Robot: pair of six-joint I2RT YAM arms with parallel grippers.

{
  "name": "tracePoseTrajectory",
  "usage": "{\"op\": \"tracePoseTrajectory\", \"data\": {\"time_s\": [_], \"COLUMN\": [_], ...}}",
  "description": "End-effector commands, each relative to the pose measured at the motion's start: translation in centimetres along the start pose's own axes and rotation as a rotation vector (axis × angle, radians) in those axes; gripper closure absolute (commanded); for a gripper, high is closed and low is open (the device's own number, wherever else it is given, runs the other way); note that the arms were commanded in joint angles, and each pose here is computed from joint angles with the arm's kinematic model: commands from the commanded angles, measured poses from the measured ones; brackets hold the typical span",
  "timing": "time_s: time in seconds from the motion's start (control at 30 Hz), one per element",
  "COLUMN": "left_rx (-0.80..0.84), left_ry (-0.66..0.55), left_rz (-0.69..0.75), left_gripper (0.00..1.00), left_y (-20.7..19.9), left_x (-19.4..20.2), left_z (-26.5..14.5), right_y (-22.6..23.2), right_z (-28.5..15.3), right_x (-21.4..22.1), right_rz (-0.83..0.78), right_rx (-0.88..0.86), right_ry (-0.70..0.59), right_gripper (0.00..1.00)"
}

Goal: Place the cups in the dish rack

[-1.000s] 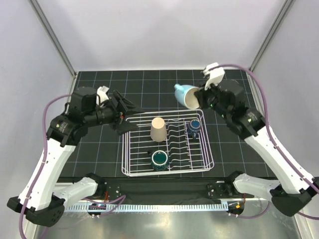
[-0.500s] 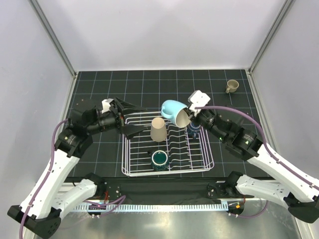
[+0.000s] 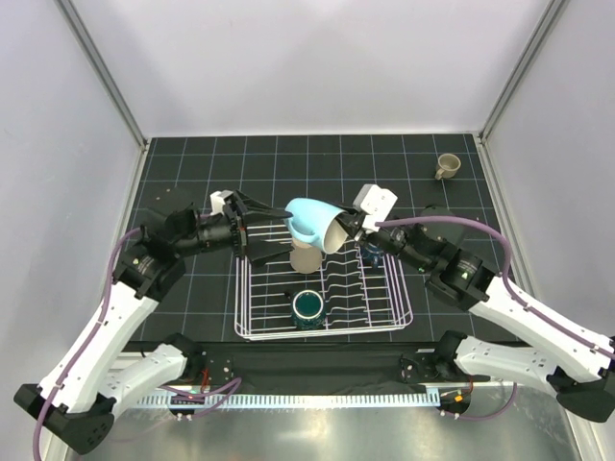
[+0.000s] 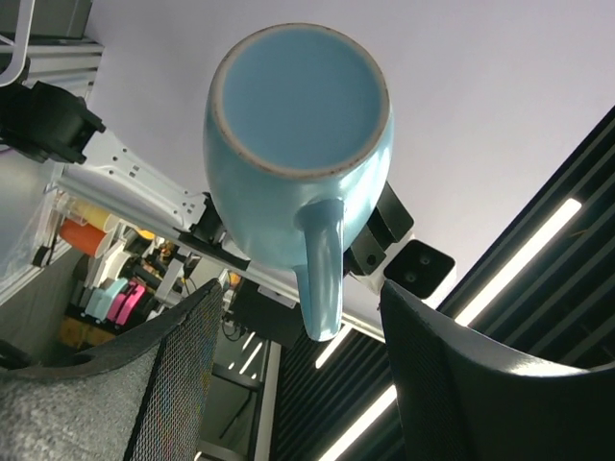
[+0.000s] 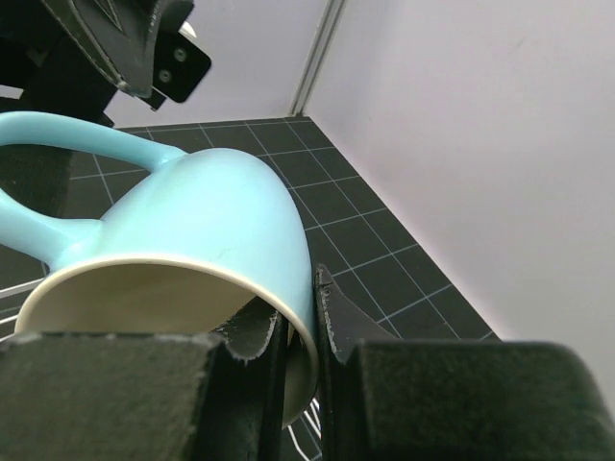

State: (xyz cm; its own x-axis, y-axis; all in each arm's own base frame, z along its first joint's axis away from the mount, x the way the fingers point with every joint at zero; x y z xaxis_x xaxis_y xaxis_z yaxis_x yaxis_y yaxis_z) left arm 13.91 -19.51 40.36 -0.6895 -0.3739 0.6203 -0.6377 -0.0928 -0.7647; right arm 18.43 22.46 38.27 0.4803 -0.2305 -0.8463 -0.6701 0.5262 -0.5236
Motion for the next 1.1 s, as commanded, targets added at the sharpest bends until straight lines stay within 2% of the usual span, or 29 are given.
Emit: {"op": "tracePoseTrajectory", "data": {"time_s": [0.0, 0.2, 0.43, 0.67, 0.8, 0.87, 0.9, 1.0, 1.07], "left_rx": [0.012, 0.017, 0.016, 0.004, 0.004, 0.008, 0.007, 0.002, 0.007], "left_ry": [0.093, 0.105, 0.134, 0.15, 0.165, 0.168, 0.173, 0.172, 0.165], "left_rz": [0.07, 0.068, 0.096, 0.091, 0.097, 0.103, 0.107, 0.105, 0.114], "left_gripper": [0.34, 0.36, 0.55, 0.58, 0.64, 0.72, 0.81, 1.0, 1.0], "left_y": [-1.0, -1.2, -1.8, -1.5, -1.5, -1.5, -1.5, -1.3, -1.1], "left_x": [1.9, 2.0, 2.6, 2.5, 2.5, 2.4, 2.5, 2.2, 2.1], "left_z": [-0.1, 0.5, 1.0, 1.3, 1.4, 1.5, 1.5, 1.6, 1.6], "right_y": [-1.9, -1.5, -1.4, -1.2, -0.9, -0.8, -0.7, -0.6, -0.7], "right_z": [0.5, 1.2, 1.5, 1.8, 1.8, 1.7, 1.7, 1.6, 1.5], "right_x": [-4.8, -5.6, -6.3, -6.8, -7.3, -7.4, -7.4, -7.3, -7.2], "right_rz": [0.008, 0.011, 0.009, 0.0, -0.006, -0.022, -0.026, -0.042, -0.05], "right_rx": [0.067, 0.031, 0.01, -0.021, -0.051, -0.067, -0.072, -0.082, -0.075], "right_ry": [-0.219, -0.248, -0.283, -0.31, -0.336, -0.345, -0.345, -0.345, -0.337], "right_gripper": [0.96, 0.96, 0.96, 0.96, 0.96, 0.96, 0.96, 0.96, 0.96]}}
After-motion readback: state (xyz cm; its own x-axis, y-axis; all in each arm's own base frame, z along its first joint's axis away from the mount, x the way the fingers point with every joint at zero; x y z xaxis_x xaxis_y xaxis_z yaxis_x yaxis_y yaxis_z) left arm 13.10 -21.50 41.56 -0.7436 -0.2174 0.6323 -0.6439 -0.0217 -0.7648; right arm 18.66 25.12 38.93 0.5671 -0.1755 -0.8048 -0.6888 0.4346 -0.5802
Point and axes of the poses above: each gripper's point midway between its finger pads, its own z axis out along the fingers, its own y axis along the line the jaws close on, x = y × z, the point moved 6 cm from there along -z, back along the fingers, and after that the axes turned 12 degrees about -z, right-handed, at the moved point
